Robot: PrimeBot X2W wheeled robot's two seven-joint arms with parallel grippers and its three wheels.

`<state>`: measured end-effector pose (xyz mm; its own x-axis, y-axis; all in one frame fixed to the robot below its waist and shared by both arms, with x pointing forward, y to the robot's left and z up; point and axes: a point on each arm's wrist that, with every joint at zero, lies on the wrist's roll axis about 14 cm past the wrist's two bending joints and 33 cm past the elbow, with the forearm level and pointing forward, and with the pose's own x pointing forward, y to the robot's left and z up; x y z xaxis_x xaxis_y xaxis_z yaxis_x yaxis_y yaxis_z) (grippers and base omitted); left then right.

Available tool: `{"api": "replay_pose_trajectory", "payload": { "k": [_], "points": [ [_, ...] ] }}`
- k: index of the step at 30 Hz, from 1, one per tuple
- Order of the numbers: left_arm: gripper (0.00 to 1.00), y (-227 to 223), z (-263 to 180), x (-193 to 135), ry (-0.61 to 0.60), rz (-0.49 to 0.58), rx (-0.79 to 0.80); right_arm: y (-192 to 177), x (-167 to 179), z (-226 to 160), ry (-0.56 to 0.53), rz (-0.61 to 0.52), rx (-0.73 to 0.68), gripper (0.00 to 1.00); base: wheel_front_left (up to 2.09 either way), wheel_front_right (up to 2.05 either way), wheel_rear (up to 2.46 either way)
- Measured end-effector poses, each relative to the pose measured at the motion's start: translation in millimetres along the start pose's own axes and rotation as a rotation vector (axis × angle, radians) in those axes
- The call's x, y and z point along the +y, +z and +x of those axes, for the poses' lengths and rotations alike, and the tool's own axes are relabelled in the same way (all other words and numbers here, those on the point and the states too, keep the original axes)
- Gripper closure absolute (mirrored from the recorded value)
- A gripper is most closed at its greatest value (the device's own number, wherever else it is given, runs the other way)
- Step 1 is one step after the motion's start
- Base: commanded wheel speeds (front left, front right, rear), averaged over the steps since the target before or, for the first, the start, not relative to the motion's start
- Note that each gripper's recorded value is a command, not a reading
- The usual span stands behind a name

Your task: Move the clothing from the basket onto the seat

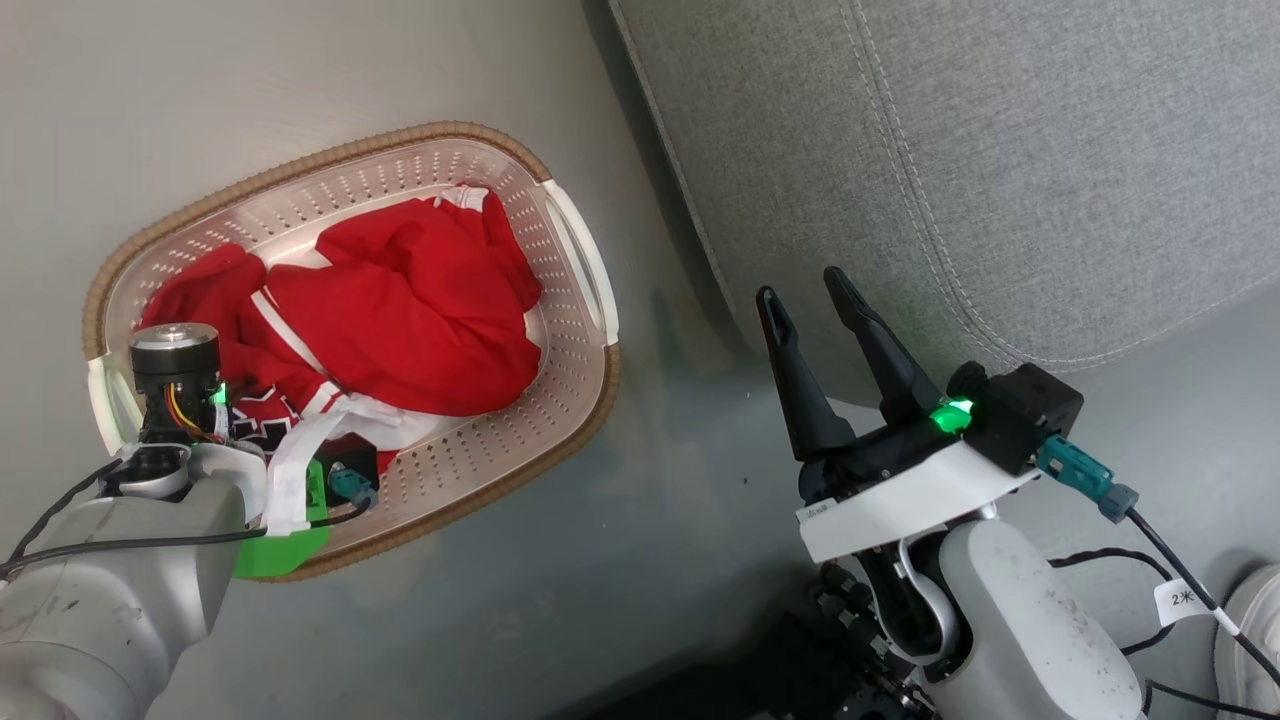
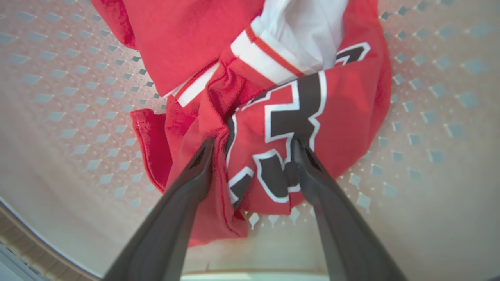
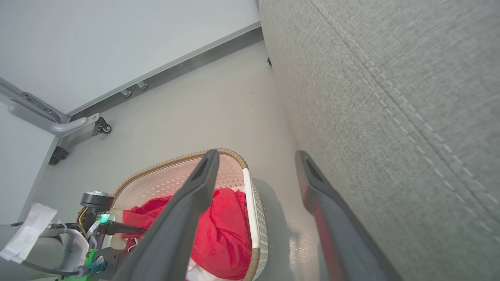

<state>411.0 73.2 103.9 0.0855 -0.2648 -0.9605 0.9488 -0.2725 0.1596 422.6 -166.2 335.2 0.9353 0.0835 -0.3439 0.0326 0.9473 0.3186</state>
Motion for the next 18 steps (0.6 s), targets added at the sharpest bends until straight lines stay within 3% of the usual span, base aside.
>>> {"api": "replay_pose_trajectory", "payload": {
  "k": [18],
  "points": [
    [0.0,14.8,53.7,-17.9,-0.087,-0.037,0.087,-22.7,-12.6,3.8,-0.037,0.036,0.063,0.0,0.0,0.0,0.0]
  ]
}}
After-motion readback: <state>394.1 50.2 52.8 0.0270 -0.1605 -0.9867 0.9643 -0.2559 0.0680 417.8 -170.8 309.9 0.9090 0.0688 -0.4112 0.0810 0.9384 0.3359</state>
